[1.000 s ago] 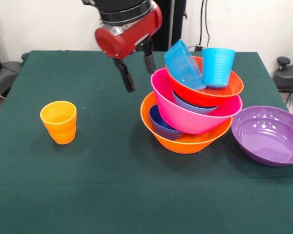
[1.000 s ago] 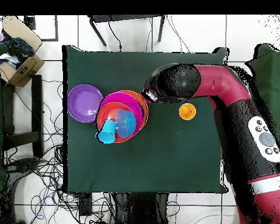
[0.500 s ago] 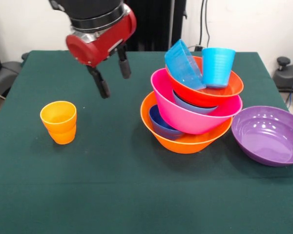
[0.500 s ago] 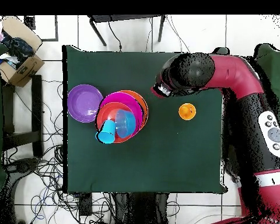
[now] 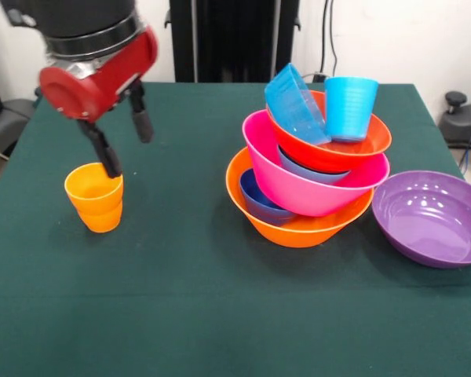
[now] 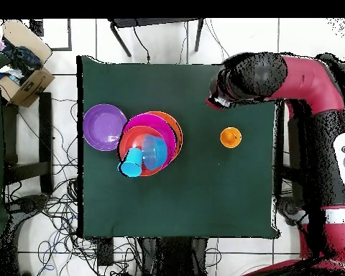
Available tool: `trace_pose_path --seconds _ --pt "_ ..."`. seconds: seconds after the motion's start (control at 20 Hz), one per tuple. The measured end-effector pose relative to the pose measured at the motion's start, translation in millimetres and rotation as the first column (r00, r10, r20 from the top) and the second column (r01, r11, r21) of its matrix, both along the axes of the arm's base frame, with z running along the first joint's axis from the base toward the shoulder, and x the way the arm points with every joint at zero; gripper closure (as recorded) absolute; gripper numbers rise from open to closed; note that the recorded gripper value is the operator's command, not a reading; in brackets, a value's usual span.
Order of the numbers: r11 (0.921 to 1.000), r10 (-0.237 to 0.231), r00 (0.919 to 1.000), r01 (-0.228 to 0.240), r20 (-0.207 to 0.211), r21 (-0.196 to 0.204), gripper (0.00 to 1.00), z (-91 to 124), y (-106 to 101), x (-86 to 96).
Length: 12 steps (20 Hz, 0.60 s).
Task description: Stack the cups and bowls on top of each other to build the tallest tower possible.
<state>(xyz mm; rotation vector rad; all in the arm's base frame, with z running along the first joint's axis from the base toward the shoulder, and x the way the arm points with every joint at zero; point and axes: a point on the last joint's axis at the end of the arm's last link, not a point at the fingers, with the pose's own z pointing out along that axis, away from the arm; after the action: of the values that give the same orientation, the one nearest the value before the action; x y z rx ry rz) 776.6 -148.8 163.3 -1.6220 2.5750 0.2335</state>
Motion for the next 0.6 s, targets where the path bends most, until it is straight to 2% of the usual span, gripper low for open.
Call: trace_pose_path --seconds 0.3,0.6 --pt "0.9978 0.067 0.9974 -0.067 0.028 -0.002 0.0 -7 -26 13.1" --pt "0.996 0.09 0.9953 -0.09 0.036 -0.001 0.0 -23 -40 16.9"
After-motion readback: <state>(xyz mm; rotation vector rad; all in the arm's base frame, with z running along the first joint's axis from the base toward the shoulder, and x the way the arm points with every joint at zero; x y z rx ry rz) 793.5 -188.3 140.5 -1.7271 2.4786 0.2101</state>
